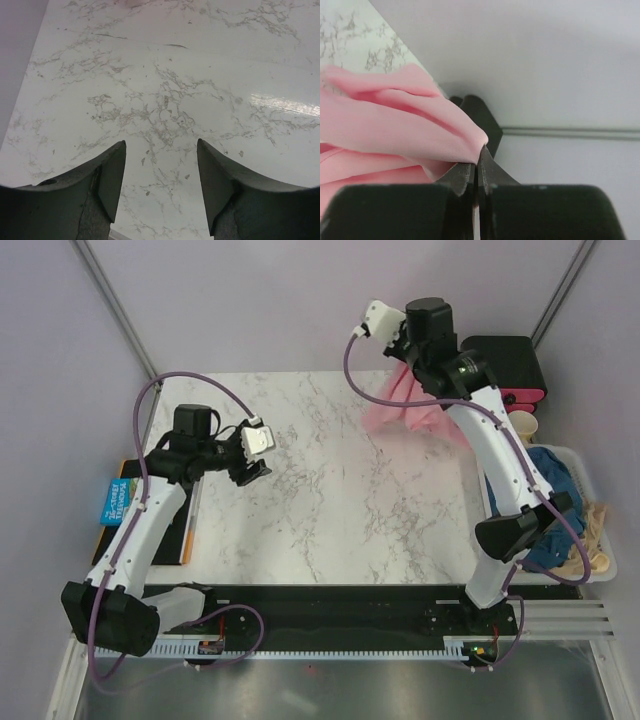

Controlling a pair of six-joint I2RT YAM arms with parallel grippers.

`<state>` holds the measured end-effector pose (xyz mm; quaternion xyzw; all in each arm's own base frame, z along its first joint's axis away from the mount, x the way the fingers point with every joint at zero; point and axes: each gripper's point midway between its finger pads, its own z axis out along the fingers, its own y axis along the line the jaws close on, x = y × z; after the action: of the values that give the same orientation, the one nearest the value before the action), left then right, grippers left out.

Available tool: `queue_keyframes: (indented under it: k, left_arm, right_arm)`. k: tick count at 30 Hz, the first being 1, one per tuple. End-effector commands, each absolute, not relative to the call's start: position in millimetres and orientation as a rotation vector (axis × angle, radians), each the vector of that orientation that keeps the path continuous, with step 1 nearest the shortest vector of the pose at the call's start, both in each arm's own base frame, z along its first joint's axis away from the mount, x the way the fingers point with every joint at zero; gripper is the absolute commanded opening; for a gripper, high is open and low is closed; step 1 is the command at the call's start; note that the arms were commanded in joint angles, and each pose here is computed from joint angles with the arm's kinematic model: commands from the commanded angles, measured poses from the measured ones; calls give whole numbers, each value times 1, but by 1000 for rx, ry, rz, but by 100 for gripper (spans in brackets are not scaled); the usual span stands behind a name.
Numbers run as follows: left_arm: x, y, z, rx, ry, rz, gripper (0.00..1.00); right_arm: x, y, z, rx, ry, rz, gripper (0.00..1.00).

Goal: Fold and stack the t-shirts
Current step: Move the tshirt to the center of the board

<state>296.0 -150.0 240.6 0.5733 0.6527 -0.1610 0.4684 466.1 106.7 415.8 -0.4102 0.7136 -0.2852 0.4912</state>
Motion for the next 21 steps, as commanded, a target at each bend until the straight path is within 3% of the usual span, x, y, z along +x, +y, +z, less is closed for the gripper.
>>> queue_keyframes:
  k: [1,6,10,12,13,16,19,21]
  left_arm:
    - [313,-147,237,1401,1565,-302,66]
    - [318,-146,226,1373,1565,-283,66]
    - [322,-147,214,1352,1585,-290,66]
    - [322,-150,209,1342,1604,-319,67]
    - [321,-152,208,1344,1600,-334,67]
    - [318,-157,206,1351,1597,-359,68]
    - [310,-164,203,1377,1577,-390,72]
    - [299,-173,194,1426,1552,-415,77]
  right_arm:
    - [472,146,474,-993,1487,-774,0]
    - [469,175,426,-1165,1462,-690,0]
    - [458,175,325,-1363,1589,-684,2]
    - [453,168,287,-1432,1662,-704,14]
    - [448,162,254,-1494,1715,-715,39]
    - [442,146,217,-1522,1815,-767,57]
    - [447,137,231,-1417,1847,-774,72]
    - [452,125,246,-1347,1850,-800,77]
